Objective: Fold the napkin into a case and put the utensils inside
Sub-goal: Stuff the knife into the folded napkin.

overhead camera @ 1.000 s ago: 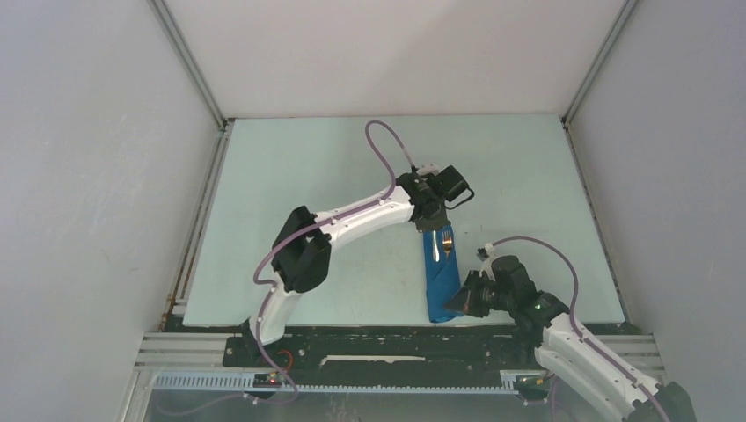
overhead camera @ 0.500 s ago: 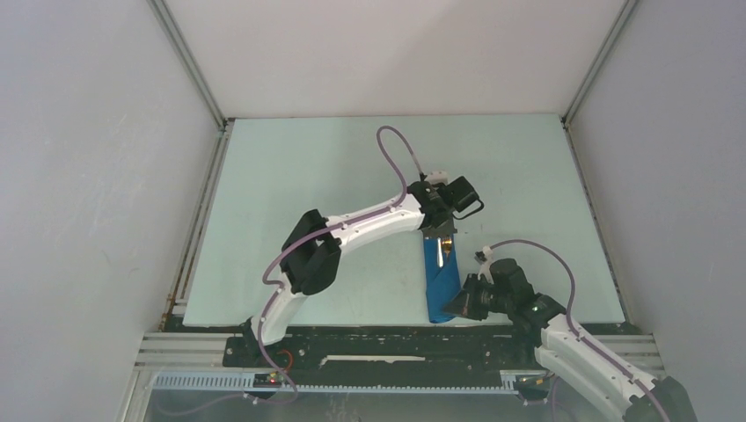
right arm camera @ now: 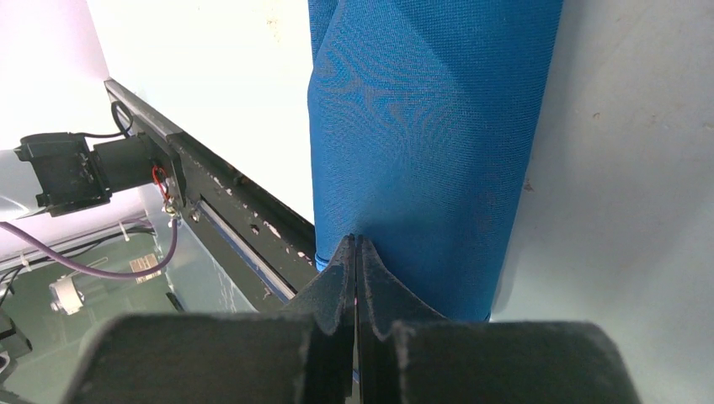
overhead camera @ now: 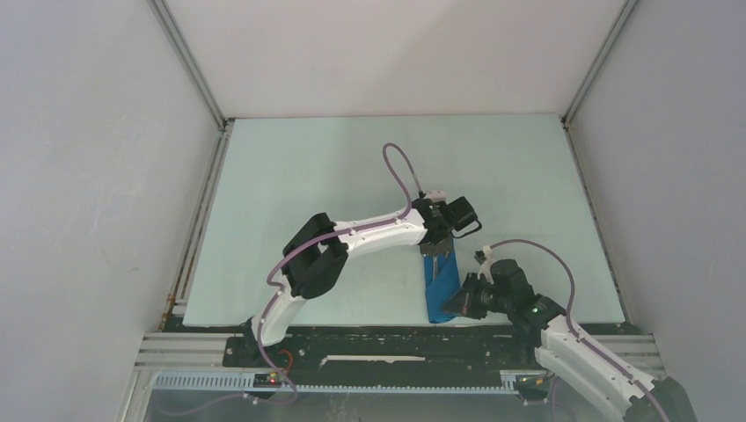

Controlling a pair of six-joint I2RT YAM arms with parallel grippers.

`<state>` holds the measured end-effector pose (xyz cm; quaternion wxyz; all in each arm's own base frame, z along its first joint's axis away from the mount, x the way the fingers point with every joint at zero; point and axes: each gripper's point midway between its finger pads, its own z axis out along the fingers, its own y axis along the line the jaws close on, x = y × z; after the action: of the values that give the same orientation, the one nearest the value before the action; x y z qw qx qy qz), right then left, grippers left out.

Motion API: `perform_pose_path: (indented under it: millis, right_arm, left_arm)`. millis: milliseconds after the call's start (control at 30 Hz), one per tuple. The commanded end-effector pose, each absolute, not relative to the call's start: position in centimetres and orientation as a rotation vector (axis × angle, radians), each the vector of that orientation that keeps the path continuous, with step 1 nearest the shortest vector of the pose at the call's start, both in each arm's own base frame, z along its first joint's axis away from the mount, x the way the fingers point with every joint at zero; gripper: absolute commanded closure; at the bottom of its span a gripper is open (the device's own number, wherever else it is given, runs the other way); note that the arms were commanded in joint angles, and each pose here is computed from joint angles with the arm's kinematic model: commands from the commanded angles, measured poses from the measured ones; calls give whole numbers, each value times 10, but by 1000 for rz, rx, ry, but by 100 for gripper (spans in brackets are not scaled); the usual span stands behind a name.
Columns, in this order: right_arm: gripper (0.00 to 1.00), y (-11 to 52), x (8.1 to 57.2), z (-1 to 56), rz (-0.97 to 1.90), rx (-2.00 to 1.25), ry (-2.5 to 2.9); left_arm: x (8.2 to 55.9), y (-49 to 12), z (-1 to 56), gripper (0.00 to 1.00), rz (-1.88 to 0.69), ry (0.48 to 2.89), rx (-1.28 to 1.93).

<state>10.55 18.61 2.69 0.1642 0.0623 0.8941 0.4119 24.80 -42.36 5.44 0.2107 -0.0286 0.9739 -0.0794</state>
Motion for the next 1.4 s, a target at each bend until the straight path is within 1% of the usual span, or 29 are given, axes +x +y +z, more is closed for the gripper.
perform_pose_path:
  millis: [0, 200, 533, 700, 1033, 1133, 1200, 1367]
  right_arm:
    - [100, 186, 105, 22, 1170, 185, 2549]
    - [100, 186, 105, 22, 1167, 177, 2551]
    - [100, 186, 105, 21, 1168, 167, 2548]
    - [100, 186, 104, 21, 1167, 169, 2550]
    - [100, 186, 103, 21, 1168, 171, 2554]
    - [100, 186, 103, 21, 1169, 171, 2551]
    - [100, 186, 104, 21, 1170, 170, 2551]
    - [100, 187, 104, 22, 1174, 166, 2548]
  left_arm:
    - [238, -430, 84, 100, -335, 2675, -112]
    - [220, -440, 81, 100, -383, 2713, -99]
    - [203, -437, 70, 100, -353, 2757, -115]
    - [202, -432, 69, 100, -325, 2755, -118]
    - [200, -435, 57, 100, -346, 2796, -128]
    - [202, -432, 55, 93, -345, 2796, -146]
    - [203, -430, 55, 87, -343, 2796, -148]
    - [208, -429, 60, 81, -341, 2774, -135]
